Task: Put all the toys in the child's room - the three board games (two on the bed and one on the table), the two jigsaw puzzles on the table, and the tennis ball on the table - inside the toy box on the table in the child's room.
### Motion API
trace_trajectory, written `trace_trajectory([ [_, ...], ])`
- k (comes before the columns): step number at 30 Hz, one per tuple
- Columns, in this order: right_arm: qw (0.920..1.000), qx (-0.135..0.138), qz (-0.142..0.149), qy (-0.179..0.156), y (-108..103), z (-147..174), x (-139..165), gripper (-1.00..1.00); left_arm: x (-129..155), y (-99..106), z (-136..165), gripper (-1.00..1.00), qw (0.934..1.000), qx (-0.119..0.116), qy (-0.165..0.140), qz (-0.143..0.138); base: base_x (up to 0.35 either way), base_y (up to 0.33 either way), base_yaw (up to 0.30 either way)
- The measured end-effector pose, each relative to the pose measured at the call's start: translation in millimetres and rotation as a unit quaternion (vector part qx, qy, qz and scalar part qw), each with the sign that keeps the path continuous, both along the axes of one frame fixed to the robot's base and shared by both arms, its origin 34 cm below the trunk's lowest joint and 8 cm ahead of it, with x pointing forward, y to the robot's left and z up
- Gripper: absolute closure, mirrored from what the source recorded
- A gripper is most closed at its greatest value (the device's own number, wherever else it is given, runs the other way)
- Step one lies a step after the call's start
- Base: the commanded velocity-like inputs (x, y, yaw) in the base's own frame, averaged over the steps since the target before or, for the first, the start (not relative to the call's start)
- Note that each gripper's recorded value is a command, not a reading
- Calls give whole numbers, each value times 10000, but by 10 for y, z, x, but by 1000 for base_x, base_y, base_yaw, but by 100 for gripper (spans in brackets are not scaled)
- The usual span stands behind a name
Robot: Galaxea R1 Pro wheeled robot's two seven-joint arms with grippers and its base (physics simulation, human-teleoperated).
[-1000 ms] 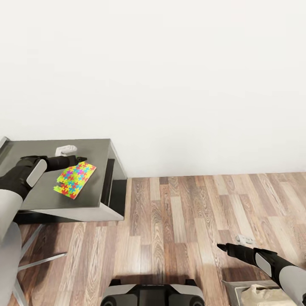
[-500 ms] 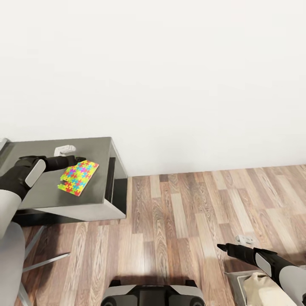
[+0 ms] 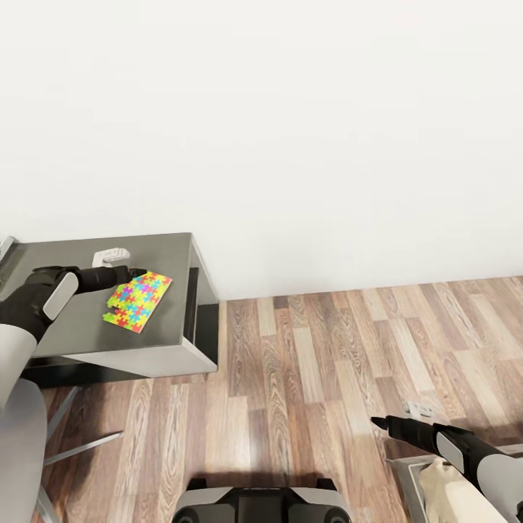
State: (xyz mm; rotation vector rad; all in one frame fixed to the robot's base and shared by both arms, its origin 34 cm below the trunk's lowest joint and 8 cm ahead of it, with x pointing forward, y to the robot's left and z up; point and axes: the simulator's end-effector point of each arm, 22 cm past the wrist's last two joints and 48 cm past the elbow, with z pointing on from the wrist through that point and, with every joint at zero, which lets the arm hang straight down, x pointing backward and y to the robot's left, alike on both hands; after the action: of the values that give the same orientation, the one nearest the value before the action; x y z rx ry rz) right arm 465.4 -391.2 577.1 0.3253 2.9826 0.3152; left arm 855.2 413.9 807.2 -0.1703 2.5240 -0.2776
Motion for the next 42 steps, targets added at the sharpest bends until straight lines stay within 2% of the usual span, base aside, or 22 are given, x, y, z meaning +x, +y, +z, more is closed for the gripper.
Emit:
trace_trajectory([
  [19,10000,3,-2,19,1,-7,-11,-100,-6,-2,-20,-100,10000,16,18,-1,0,39,0],
  [42,9998,4,-3,192,2,-125,-159,-100,-77,3,-272,-100,9998,21,188,3,0,0,0],
])
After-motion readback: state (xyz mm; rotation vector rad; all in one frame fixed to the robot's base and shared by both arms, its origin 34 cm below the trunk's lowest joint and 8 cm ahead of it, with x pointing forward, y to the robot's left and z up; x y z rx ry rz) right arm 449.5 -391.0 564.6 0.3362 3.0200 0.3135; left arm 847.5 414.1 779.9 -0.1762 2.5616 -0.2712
